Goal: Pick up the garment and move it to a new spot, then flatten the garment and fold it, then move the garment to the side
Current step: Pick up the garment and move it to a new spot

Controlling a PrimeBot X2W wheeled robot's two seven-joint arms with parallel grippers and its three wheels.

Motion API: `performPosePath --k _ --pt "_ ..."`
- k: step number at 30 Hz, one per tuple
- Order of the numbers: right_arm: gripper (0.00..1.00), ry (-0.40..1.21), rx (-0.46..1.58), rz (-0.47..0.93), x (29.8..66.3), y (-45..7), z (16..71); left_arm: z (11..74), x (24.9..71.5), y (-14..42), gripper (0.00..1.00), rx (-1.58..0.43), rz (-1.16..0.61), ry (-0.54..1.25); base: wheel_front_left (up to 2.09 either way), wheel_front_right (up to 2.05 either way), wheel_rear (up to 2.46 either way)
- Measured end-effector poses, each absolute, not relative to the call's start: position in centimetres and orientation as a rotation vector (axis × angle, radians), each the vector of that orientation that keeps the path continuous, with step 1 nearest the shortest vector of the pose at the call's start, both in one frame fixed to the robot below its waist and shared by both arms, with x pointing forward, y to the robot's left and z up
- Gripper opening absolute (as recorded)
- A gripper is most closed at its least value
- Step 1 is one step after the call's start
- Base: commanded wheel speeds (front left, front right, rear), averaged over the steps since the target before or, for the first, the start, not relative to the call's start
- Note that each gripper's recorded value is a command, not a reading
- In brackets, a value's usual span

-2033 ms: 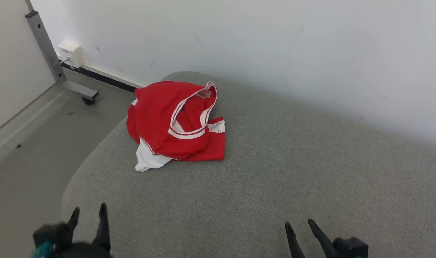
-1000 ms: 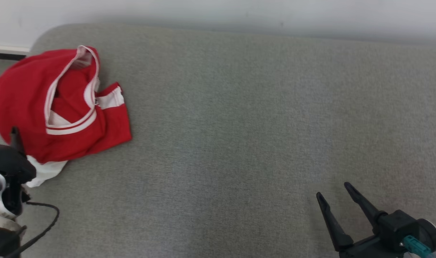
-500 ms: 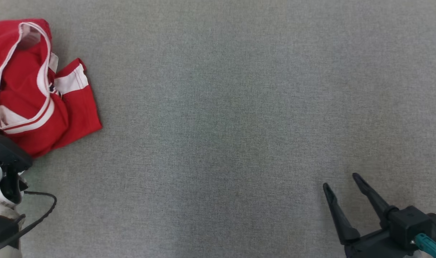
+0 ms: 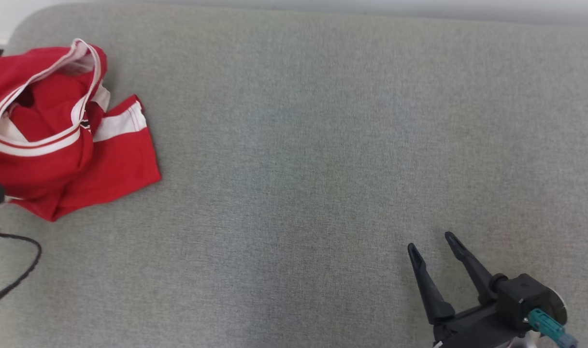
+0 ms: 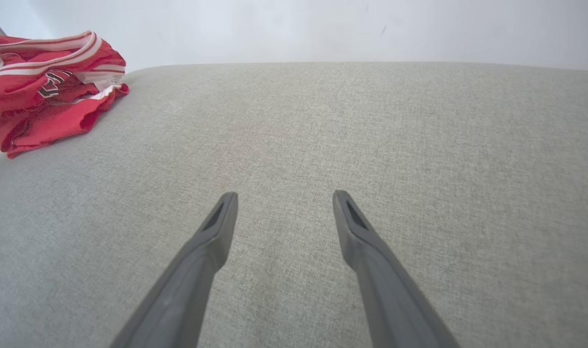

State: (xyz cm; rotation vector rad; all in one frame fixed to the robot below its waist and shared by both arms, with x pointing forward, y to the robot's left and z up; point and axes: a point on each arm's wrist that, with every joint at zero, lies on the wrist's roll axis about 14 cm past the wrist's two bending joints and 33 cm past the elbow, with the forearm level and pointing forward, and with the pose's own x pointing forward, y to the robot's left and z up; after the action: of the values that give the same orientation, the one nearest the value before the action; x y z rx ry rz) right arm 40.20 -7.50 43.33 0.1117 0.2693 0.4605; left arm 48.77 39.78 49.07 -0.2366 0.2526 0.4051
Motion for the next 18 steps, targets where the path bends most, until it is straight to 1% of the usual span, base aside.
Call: performPosePath --k 6,14,18 --pt "1.0 0.204 0.167 0.456 40.3 -6.2 44.7 56.3 49.4 39.6 0.0 -0.252 0.334 0.093 0.0 0.0 0.0" --pt "1.0 0.116 0.213 0.429 39.6 -5.9 46.8 67.1 49.7 35.2 0.0 -0.236 0.162 -0.12 0.0 0.0 0.0" --pt "1.0 0.082 0.228 0.403 38.8 -6.3 47.7 71.3 49.2 31.7 0.0 -0.222 0.061 -0.182 0.0 0.0 0.0"
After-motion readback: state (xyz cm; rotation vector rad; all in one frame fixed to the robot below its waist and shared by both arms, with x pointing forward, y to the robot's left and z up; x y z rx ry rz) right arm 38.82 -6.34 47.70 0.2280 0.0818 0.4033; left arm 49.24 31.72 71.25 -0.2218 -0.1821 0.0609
